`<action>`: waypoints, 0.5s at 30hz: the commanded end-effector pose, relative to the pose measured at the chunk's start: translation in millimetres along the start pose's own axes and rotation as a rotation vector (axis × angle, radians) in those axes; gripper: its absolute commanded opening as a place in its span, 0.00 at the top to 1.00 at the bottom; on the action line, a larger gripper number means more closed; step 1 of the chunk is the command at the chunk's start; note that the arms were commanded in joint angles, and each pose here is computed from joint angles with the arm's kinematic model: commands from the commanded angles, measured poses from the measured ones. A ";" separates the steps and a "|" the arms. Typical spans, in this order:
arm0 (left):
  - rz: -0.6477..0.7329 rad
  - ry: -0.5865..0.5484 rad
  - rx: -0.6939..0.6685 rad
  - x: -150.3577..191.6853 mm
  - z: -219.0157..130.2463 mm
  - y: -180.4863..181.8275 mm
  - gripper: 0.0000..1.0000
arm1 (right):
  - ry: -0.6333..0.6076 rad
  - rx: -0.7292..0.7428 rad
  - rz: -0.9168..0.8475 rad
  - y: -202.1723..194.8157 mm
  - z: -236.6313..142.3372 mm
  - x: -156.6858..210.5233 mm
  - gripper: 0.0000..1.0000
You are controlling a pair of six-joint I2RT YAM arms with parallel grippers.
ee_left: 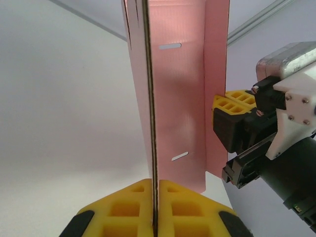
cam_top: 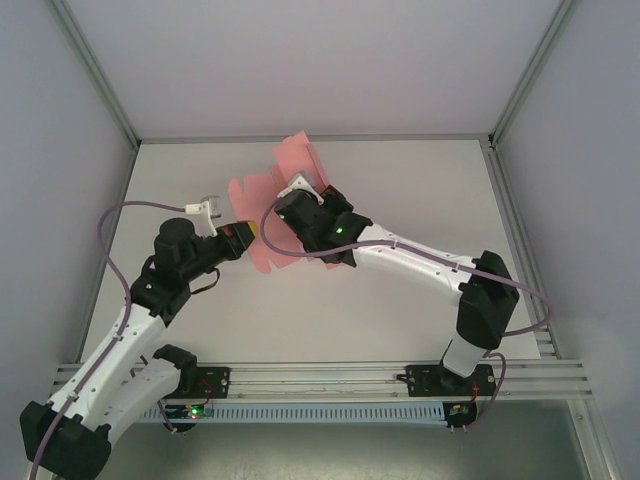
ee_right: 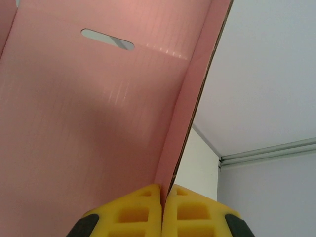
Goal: Assemble paper box
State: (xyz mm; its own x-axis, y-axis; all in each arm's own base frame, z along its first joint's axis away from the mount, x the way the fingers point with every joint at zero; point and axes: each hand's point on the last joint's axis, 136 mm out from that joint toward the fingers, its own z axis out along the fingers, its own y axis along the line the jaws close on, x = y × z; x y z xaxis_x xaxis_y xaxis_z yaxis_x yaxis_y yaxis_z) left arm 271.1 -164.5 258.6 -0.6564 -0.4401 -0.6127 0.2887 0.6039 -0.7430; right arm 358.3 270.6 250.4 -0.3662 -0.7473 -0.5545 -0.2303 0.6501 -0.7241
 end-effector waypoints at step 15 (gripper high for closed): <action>-0.029 0.065 -0.308 35.5 -17.0 61.1 0.61 | -0.112 -0.170 -0.159 -6.5 2.2 3.3 1.00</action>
State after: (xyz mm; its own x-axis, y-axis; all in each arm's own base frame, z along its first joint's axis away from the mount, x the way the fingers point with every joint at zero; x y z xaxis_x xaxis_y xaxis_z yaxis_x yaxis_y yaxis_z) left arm 268.0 -154.1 225.8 -0.6943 -0.4412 -0.5686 0.1569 0.6782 -0.7179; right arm 363.6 265.1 247.9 -0.3026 -0.7907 -0.5322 -0.3622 0.6119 -0.7032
